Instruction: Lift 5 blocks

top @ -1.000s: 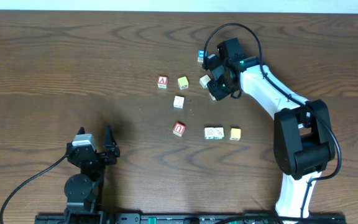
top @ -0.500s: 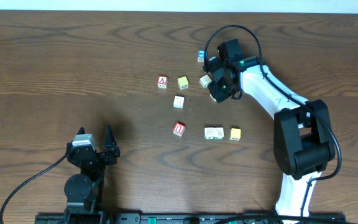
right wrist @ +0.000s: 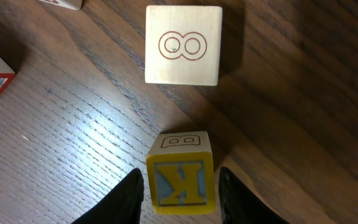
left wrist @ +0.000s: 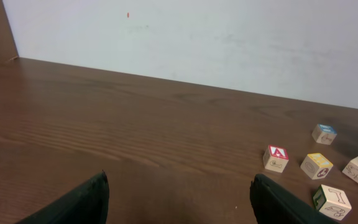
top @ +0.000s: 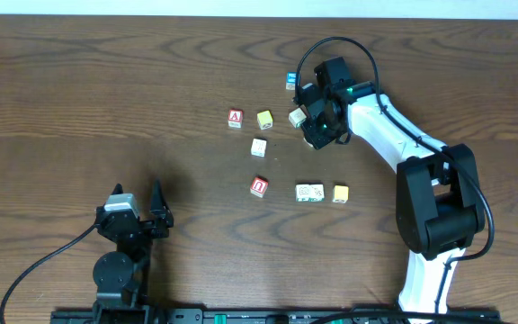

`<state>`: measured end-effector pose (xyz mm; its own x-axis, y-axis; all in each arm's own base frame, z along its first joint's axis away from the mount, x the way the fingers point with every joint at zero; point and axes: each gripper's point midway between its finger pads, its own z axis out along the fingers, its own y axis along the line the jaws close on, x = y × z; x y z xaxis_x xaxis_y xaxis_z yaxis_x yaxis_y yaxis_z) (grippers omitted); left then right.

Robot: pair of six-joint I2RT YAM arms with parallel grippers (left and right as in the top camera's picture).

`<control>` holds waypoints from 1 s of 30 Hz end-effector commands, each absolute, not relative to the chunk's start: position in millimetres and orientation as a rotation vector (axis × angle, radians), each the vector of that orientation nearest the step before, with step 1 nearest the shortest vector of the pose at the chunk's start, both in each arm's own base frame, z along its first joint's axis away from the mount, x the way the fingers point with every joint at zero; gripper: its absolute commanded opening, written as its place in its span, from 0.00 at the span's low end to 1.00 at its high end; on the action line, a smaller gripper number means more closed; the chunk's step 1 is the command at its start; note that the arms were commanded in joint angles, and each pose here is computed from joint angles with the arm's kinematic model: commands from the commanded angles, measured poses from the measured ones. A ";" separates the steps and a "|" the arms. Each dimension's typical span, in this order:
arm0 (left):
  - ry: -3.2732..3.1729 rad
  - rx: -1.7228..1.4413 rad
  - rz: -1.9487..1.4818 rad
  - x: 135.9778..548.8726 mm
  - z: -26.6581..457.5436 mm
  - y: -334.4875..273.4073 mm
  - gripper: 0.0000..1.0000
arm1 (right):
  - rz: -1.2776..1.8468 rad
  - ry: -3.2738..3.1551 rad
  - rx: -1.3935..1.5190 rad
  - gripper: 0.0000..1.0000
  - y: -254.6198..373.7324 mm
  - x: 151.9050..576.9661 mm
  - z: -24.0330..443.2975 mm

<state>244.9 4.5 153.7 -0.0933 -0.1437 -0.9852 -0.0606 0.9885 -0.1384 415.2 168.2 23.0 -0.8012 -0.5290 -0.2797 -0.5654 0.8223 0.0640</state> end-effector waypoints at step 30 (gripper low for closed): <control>1.721 -0.185 -0.046 243.6 135.4 9.6 0.73 | 0.208 2.756 -0.852 0.39 171.3 414.3 20.8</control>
<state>244.8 4.5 153.6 -0.0937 -0.1436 -0.9852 -0.0607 0.9885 -0.1383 416.2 168.5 23.4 -0.7997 -0.5289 -0.2840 -0.5660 0.8220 0.0627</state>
